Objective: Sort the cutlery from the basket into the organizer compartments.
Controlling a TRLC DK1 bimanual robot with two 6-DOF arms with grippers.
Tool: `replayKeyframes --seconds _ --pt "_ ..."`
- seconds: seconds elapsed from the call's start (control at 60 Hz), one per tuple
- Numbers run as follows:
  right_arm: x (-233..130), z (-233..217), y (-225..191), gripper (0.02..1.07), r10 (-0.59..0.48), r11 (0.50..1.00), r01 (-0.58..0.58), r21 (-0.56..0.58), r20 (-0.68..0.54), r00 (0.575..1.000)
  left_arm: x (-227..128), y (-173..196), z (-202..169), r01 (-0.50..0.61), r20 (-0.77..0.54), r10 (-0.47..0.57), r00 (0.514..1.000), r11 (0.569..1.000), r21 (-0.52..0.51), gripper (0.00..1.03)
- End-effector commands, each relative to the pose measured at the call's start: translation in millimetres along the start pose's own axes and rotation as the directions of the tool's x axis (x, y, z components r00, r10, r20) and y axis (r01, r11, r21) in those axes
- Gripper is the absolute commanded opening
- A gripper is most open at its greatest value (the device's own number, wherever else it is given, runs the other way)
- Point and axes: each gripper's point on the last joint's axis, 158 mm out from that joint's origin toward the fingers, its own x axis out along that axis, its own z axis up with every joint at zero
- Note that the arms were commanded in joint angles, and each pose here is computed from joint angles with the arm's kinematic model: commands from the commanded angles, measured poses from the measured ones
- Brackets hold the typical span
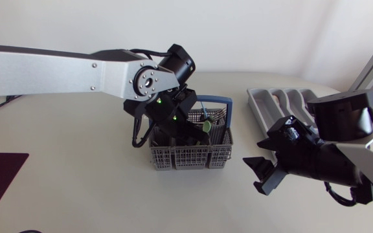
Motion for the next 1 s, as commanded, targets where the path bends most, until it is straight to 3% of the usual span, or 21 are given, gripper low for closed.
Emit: replayKeyframes --seconds 0.0,0.133,0.283,0.517,0.983 --pt "5 -10 4 0.74 0.011 1.000 -0.010 0.022 -0.024 1.000 5 -1 5 -0.014 0.002 0.014 1.000 1.000 -0.017 0.24" --pt "5 -11 5 0.74 0.013 1.000 -0.012 0.022 -0.025 1.000 6 0 5 -0.018 0.006 0.018 1.000 1.000 -0.017 0.19" --pt "5 -11 5 0.74 0.013 1.000 -0.012 0.019 -0.026 1.000 5 2 6 -0.032 0.023 0.032 0.999 0.999 -0.013 0.04" --pt "5 -12 5 0.74 0.013 1.000 -0.013 0.019 -0.028 1.000 -8 2 8 -0.032 0.054 0.033 0.998 0.999 -0.010 0.04" --pt "5 -10 9 0.74 0.021 1.000 -0.021 0.004 -0.028 0.999 -79 -11 22 0.032 0.210 -0.036 0.977 0.999 0.025 0.04"
